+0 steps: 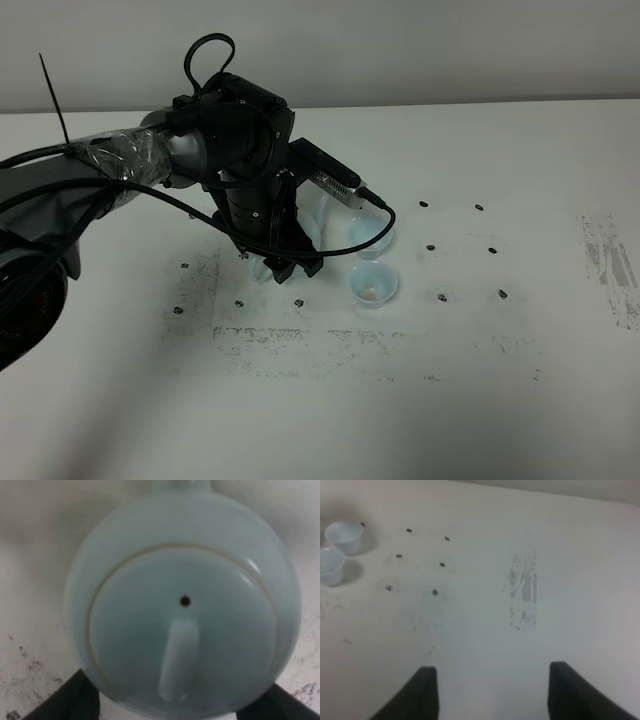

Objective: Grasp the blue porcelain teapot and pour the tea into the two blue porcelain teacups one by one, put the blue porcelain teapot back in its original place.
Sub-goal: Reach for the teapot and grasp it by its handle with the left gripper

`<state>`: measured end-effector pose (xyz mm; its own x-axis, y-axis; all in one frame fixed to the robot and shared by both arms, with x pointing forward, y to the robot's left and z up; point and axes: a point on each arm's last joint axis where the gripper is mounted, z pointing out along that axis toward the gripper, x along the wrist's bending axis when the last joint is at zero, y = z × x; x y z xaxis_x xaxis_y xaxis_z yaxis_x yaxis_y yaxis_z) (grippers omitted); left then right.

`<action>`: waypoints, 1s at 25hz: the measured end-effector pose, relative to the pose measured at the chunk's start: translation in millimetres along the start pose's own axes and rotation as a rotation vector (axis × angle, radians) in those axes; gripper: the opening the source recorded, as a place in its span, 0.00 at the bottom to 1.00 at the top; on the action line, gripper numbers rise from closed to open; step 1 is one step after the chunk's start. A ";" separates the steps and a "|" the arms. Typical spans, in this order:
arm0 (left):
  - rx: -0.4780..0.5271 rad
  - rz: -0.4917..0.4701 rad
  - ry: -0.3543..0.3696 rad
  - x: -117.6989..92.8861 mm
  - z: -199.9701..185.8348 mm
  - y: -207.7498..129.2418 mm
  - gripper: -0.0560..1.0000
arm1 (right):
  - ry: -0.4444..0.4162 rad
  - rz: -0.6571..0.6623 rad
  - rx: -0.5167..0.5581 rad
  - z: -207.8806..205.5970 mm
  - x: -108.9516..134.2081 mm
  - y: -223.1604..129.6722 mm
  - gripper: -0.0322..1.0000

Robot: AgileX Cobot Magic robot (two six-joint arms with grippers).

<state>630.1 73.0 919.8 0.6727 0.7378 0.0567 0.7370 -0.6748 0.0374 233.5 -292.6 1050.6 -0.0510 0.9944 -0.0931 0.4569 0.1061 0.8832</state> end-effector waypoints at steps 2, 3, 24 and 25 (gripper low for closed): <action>0.000 0.000 0.000 0.0 0.0 0.0 0.58 | 0.000 0.000 0.000 0.0 0.0 0.0 0.52; 0.000 0.001 0.000 0.0 0.0 0.0 0.58 | 0.000 0.000 0.000 0.0 0.0 0.0 0.52; 0.012 0.033 -0.006 -0.5 0.0 -1.1 0.48 | 0.000 0.000 0.000 0.0 0.0 0.0 0.52; 0.014 0.028 -0.006 -0.6 0.0 -1.2 0.48 | 0.000 0.000 0.000 0.0 0.0 0.0 0.52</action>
<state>628.8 73.4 919.7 0.6933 0.7188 0.0517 0.7188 -0.6949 0.0223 233.5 -292.6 1050.6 -0.0510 0.9944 -0.0931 0.4569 0.1061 0.8832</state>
